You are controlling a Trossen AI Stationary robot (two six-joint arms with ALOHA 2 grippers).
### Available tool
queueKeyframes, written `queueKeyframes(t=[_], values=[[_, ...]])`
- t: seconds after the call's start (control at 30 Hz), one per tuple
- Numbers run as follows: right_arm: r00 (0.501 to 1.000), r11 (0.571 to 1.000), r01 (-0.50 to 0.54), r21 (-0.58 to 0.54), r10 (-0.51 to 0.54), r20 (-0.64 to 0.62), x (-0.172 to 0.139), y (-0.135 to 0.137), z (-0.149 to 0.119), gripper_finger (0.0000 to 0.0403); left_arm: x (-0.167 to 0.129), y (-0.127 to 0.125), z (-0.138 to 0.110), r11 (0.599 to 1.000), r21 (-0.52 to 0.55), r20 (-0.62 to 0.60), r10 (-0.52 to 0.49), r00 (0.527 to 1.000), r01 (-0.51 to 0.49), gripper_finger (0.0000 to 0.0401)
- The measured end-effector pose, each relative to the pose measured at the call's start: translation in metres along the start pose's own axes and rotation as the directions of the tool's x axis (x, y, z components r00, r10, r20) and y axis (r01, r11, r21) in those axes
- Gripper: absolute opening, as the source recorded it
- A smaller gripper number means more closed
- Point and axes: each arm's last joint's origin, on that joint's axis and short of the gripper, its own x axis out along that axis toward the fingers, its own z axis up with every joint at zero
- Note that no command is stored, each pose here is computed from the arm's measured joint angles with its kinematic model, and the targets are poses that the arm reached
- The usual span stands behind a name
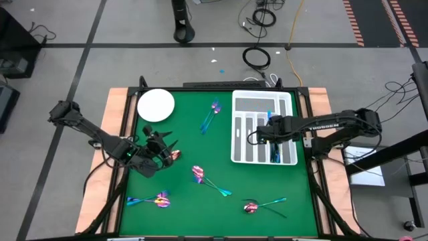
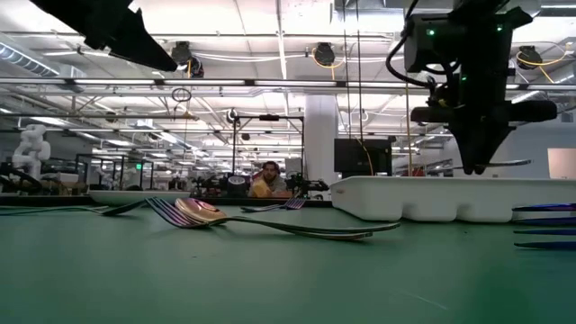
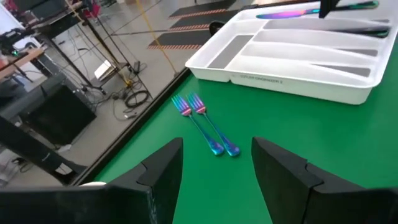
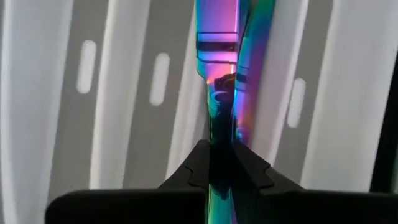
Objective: Sort silverware
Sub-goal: Put the blue knife into the white cutlery tray
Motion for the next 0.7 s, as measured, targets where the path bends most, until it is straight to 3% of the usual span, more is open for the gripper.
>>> queueKeyframes(t=[0.37,0.7], values=[[1.000,0.997,0.013,0.078,-0.014,0.008,-0.002,-0.001,-0.011,0.0015,-0.003,0.003,0.003,0.999,-0.029,0.006,-0.026,1.000,0.026,0.0194],[0.999,0.991,0.017,0.132,-0.021,0.027,0.020,-0.010,-0.024,0.0016,-0.006,0.000,0.004,0.998,-0.032,0.020,-0.050,0.999,0.051,0.0194]])
